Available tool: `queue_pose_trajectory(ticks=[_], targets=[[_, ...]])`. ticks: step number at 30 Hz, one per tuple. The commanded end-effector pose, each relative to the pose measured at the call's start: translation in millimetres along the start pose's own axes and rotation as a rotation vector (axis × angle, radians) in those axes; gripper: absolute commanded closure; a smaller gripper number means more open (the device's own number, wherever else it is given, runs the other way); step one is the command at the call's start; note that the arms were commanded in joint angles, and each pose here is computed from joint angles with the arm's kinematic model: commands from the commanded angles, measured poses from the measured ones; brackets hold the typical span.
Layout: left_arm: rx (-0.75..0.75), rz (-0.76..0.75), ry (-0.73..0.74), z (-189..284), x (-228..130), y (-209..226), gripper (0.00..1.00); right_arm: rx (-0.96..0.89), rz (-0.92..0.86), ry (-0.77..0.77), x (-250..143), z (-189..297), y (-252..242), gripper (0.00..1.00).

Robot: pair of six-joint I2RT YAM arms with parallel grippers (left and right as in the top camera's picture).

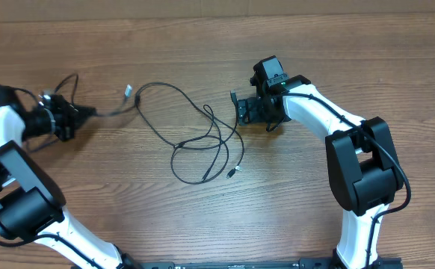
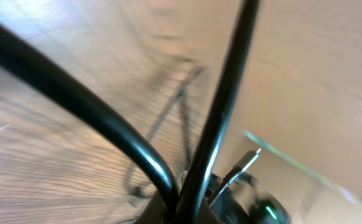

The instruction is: Untangle cables

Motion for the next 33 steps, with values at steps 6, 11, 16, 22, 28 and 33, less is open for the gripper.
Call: queue_pose_trajectory(ticks=[6, 11, 16, 22, 28, 33], targets=[[0.183, -0.313, -0.206, 57, 10, -37, 0.96, -0.001, -0.013, 0.053, -14, -14, -5, 0.00], [0.785, -0.332, -0.447, 72, 28, -8, 0.96, 0.002, -0.011, 0.039, -11, -14, -4, 0.00], [1.035, -0.327, -0.517, 56, 29, 8, 0.96, 0.001, -0.012, 0.044, -13, -15, -5, 0.00], [1.180, -0.426, -0.505, 30, 21, 13, 0.96, 0.000, -0.012, 0.046, -14, -16, -5, 0.00], [1.241, -0.547, -0.450, 9, 10, 5, 0.96, 0.000, -0.012, 0.045, -14, -16, -5, 0.00], [1.187, -0.728, -0.308, -14, 0, -4, 0.96, 0.000, -0.012, 0.045, -14, -16, -5, 0.00]])
Point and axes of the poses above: each gripper's point midway between its finger pads, its own z axis back along the fingers, its own y axis along the line the jaws close on, x = y × z, the point moved 7 cm from there along z, back along the fingers, and after that the axes turned 5 degrees about z, right-handed, at the moved point
